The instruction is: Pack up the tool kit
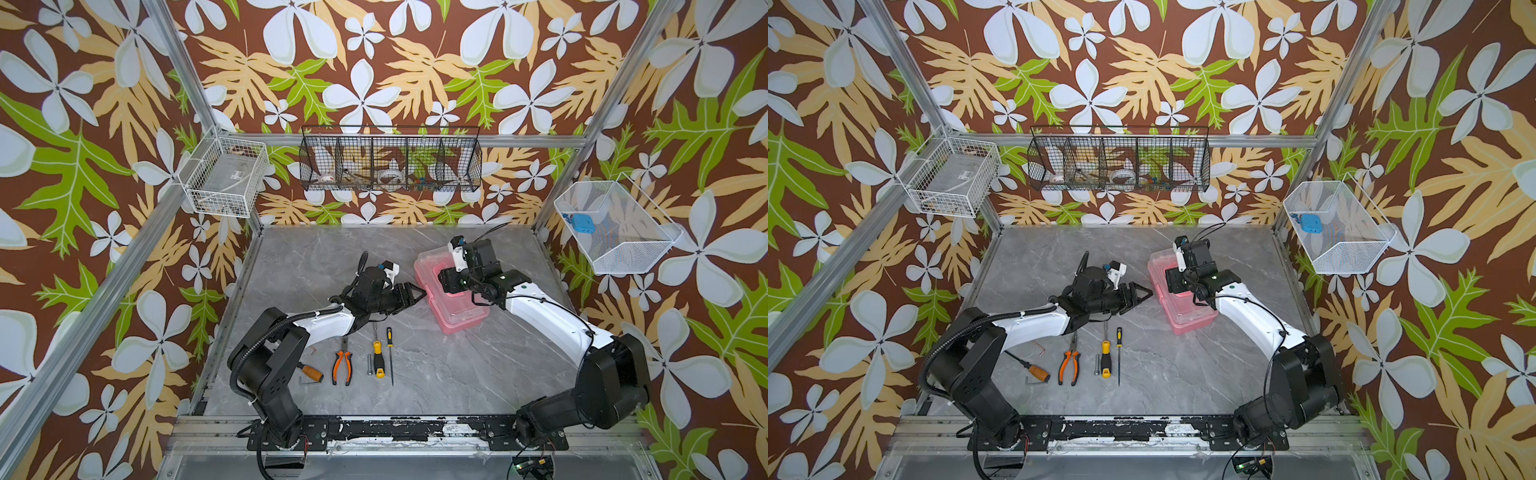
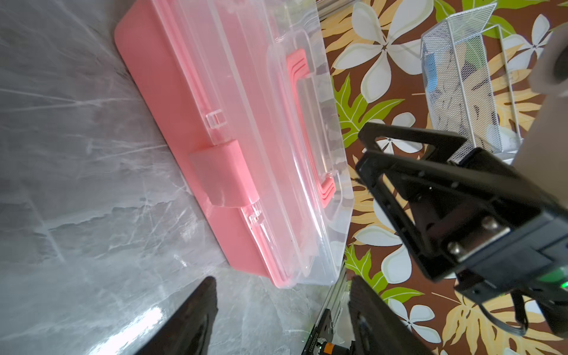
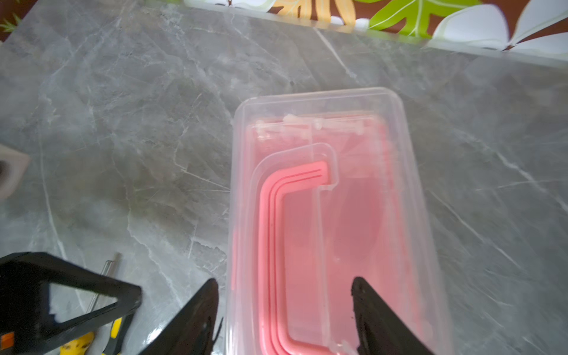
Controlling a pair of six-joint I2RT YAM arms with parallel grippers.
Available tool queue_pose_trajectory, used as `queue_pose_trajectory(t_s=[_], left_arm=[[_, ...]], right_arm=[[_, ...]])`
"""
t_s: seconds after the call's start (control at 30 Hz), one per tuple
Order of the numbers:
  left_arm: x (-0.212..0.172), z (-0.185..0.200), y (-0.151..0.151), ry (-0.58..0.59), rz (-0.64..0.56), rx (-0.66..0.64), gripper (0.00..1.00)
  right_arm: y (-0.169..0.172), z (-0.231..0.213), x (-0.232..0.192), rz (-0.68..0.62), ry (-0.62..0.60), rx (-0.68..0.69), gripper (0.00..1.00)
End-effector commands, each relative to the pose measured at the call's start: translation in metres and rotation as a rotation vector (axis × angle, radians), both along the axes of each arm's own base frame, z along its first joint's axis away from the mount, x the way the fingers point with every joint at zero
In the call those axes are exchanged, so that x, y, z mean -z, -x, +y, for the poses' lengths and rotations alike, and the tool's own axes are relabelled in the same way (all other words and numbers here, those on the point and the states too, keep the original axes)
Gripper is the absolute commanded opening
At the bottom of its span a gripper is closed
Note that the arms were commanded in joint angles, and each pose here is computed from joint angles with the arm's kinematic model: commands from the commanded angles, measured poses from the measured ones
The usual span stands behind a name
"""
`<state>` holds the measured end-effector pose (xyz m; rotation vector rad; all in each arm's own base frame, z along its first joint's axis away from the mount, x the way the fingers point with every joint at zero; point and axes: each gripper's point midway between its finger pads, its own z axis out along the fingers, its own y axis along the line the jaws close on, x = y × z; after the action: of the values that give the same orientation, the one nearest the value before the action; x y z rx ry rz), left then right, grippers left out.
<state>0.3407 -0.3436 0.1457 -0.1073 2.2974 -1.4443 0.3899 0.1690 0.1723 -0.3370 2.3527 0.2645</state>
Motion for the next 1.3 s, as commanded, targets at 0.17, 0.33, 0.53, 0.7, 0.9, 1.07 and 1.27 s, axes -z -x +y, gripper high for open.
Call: queue_pose_trajectory(t_s=[0.17,0.33,0.53,0.7,0.9,1.07,1.27], left_arm=[[0.003,0.0,-0.004,0.126,0.038,-0.02,0.75],[0.016,0.002,-0.003,0.157,0.068,-0.026,0.78],[0.018,0.0,-0.004,0.251,0.082,-0.026,0.79],[0.023,-0.004,-0.006,0.315,0.104,-0.017,0.75],[0.028,-0.01,-0.012,0.348,0.115,-0.013,0.75],[0.032,-0.016,-0.02,0.345,0.109,-0.007,0.76],[0.037,-0.019,-0.023,0.34,0.112,-0.004,0.76]], right_arm=[[0.01,0.025,0.035,0.129,-0.095,-0.079,0.75],[0.01,0.032,0.051,0.189,-0.117,-0.081,0.73],[0.006,0.034,0.058,0.213,-0.132,-0.062,0.67],[0.008,0.039,0.056,0.235,-0.189,-0.044,0.66],[0.011,0.044,0.047,0.243,-0.243,-0.04,0.66],[0.015,0.049,0.041,0.262,-0.296,-0.041,0.6],[0.017,0.06,0.03,0.283,-0.37,-0.065,0.58]])
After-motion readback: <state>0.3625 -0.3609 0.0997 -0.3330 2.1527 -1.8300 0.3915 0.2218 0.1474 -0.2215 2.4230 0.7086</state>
